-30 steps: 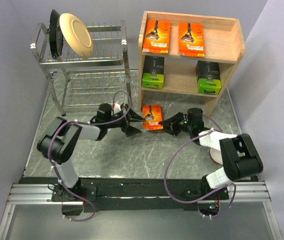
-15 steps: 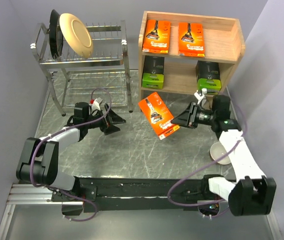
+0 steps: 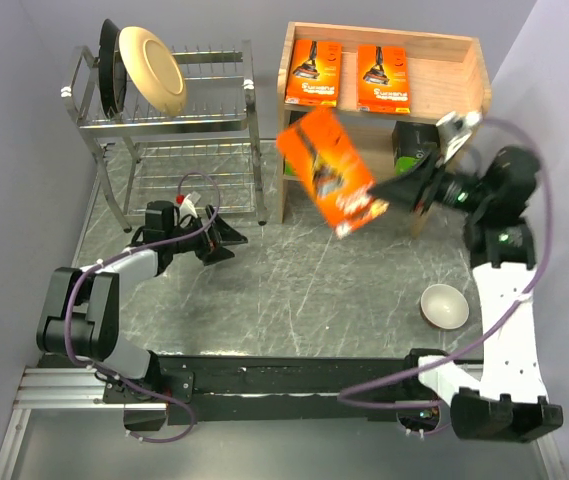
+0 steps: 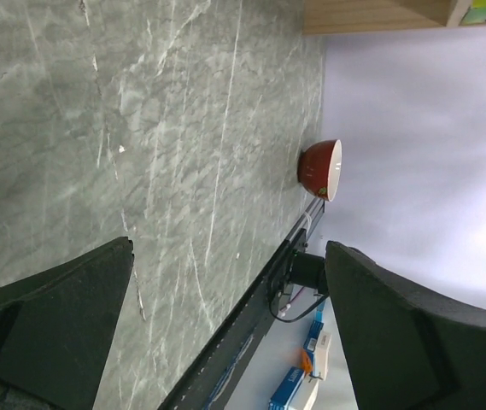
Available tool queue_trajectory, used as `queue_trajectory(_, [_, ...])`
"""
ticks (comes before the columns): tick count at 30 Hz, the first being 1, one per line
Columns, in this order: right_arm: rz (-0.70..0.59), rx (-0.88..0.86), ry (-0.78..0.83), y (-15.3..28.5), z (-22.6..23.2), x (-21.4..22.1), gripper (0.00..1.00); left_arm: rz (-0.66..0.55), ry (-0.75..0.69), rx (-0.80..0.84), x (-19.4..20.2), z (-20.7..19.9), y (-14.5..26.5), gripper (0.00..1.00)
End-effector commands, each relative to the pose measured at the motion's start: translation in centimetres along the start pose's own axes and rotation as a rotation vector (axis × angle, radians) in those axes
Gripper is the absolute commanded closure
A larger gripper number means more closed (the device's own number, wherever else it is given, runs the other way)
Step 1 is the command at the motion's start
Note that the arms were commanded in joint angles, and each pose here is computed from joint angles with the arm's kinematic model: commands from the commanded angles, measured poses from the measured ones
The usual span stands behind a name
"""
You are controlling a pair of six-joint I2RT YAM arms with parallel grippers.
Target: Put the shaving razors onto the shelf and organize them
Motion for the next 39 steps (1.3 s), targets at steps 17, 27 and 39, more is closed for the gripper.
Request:
queue_trajectory(17, [-0.621,0.415,-0.204,9.6,-4.3,-14.4,1.00,-0.032,-0.124,-0.029,-0.1,0.0,0.5,0.01])
queue_trajectory(27, [-0.638,0.504,-0.292,10.1,-6.9,-15.1,0.89,-0.026,-0.122,-0.037,-0.5,0.2,0.2,0.01])
queue_trajectory(39, [-0.524,0.410,-0.377,8.3,-8.0,-14.1,0.93,-0.021,-0.127,-0.056,-0.3,0.7,0.1,0.01])
Point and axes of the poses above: each gripper's point midway between its finger pads, its own y axis back along the fingers, its own z axis along the line the jaws close on, x = y × z, the point moved 9 cm from there along y, back along the fingers, and after that the axes turned 6 degrees about -y, right-handed, at the moved point
